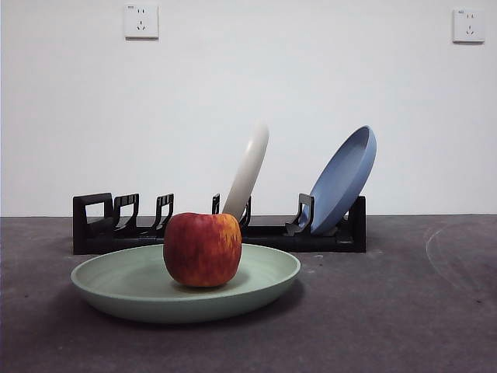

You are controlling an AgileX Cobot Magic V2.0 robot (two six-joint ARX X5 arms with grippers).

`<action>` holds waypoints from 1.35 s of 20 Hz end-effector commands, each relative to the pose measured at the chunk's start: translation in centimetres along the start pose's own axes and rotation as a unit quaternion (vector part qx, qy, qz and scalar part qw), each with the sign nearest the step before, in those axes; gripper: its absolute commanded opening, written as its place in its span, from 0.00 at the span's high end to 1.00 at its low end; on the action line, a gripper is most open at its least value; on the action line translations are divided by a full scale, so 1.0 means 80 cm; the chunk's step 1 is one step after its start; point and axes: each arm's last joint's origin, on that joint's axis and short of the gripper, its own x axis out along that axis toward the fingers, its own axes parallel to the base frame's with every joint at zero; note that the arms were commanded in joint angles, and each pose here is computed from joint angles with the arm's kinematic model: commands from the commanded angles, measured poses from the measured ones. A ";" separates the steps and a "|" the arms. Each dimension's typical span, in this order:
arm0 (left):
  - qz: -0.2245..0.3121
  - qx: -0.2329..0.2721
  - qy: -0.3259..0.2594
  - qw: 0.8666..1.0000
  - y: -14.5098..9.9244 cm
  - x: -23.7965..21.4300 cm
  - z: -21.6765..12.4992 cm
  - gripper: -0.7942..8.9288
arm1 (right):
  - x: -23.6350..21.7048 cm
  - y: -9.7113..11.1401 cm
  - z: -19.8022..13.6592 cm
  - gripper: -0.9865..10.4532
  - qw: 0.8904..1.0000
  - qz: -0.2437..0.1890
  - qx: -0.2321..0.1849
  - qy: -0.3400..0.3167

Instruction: Take the green plate from the plate rack,put the plate on the table,take the apple from the table,put the apple in the plate

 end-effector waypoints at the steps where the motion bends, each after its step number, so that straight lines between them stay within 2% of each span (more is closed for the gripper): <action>1: 0.004 -0.002 -0.021 1.000 0.005 -0.009 0.002 0.92 | 0.002 0.000 0.000 0.91 1.000 0.000 0.005 -0.001; 3: 0.025 -0.033 -0.077 0.996 0.022 -0.027 0.011 0.92 | 0.002 0.000 0.000 0.91 1.000 0.000 0.005 -0.001; 5: 0.044 -0.055 -0.159 0.985 0.050 -0.048 0.028 0.92 | 0.002 0.000 0.000 0.91 1.000 0.000 0.005 -0.001; 7: 0.044 -0.036 -0.187 0.981 0.062 -0.056 0.031 0.92 | 0.002 0.000 0.000 0.91 1.000 0.000 0.005 -0.001; 9: 0.032 0.011 -0.235 0.971 0.078 -0.064 0.026 0.92 | 0.002 0.000 0.000 0.91 1.000 0.000 0.005 0.000; 12: 0.009 0.064 -0.327 0.943 0.100 -0.057 -0.007 0.92 | 0.002 0.000 0.000 0.91 1.000 0.000 0.005 -0.001; 14: 0.034 0.074 -0.379 0.922 0.117 -0.042 -0.042 0.92 | 0.002 0.000 0.000 0.91 1.000 0.000 0.005 -0.001; 18: 0.098 0.063 -0.421 0.900 0.147 -0.005 -0.104 0.92 | 0.002 0.000 0.000 0.91 1.000 0.000 0.005 -0.001; 22: 0.145 0.032 -0.406 0.902 0.169 0.024 -0.142 0.92 | 0.002 0.000 0.000 0.91 1.000 0.000 0.005 -0.001; 27: 0.201 -0.011 -0.349 0.915 0.186 0.032 -0.158 0.92 | 0.002 0.000 0.000 0.91 1.000 0.000 0.005 -0.001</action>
